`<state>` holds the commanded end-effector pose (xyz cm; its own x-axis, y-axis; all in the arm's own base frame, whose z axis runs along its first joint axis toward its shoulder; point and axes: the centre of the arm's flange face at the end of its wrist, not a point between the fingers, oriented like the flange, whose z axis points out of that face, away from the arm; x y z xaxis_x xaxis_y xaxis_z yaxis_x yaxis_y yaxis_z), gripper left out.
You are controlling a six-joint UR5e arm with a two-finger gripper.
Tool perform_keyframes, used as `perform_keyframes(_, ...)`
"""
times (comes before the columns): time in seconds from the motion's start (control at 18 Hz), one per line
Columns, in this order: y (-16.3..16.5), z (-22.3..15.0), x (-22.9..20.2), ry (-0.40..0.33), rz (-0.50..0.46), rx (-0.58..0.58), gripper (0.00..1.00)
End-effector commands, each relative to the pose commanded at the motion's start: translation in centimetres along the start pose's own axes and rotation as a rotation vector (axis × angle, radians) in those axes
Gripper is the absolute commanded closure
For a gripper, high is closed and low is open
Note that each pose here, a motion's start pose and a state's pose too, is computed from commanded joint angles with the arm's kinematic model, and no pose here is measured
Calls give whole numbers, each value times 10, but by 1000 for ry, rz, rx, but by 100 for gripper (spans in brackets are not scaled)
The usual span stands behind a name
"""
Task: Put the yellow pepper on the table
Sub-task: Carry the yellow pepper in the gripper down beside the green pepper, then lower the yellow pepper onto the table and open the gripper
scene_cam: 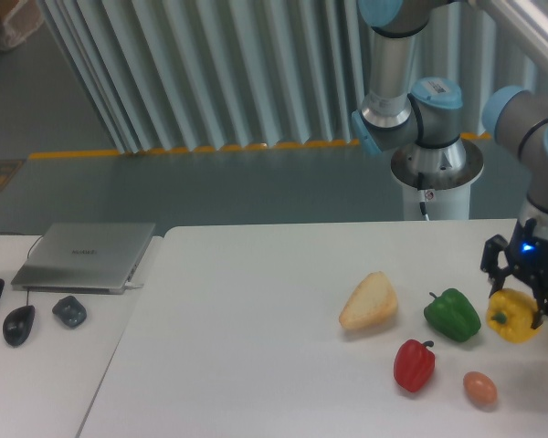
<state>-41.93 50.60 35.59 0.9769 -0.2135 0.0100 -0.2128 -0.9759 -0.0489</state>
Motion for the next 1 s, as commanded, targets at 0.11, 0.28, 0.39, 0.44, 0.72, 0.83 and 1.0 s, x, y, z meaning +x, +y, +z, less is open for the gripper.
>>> perform_keyframes(0.11,-8,12,8,-37,26,-52,41)
perform_keyframes(0.28,-8,27,8,-92,10,-41,40)
perform_keyframes(0.39,-10,30,7,-89,-21,-39,40)
perform_keyframes(0.44,-10,32,6,-87,-21,-39,40)
perform_keyframes(0.72,-15,37,8,-82,-10,-45,25)
perform_keyframes(0.83,-17,38,10,-81,-9,-47,24)
perform_keyframes(1.0,-18,38,11,-81,-6,-47,20)
